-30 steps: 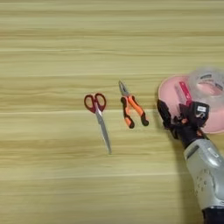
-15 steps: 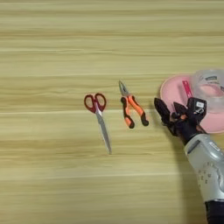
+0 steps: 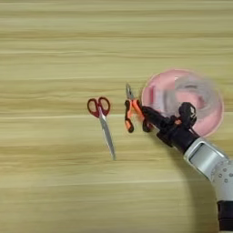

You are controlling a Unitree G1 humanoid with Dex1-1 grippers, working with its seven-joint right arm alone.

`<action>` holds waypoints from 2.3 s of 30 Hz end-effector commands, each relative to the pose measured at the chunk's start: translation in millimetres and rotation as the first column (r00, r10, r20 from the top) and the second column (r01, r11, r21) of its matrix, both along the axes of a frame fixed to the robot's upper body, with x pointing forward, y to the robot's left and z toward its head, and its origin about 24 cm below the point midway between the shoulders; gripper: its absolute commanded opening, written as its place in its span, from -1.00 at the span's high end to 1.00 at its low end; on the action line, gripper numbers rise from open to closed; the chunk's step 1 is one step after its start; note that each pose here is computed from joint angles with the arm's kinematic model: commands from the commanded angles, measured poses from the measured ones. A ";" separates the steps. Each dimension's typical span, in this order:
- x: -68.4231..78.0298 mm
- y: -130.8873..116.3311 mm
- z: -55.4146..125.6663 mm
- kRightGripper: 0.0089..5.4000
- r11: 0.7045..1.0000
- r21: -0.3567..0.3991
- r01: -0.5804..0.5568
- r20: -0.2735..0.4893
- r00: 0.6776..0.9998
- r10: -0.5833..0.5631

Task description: Move the objects on the table

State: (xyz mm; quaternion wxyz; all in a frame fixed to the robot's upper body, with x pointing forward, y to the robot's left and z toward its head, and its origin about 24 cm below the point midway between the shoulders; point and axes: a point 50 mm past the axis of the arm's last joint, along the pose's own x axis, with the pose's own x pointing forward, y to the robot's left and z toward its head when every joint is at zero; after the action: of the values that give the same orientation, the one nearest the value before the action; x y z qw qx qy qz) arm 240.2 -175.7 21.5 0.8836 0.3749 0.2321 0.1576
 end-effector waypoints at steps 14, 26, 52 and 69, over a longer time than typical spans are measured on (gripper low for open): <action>1.4 4.2 13.6 0.53 0.998 -0.066 -0.024 0.086 0.996 0.029; 5.7 1.1 30.5 0.20 0.936 -0.340 0.091 0.360 0.932 0.040; 1.4 -24.8 82.7 -0.81 0.753 -0.579 0.313 0.624 0.764 0.163; 8.5 -53.6 98.7 -0.98 0.494 -0.812 0.311 0.534 0.736 0.416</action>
State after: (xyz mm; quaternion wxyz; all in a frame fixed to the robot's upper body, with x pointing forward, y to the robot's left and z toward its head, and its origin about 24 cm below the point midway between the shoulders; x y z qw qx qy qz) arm 239.8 -229.2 92.2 0.9724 -0.1670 0.0078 0.1629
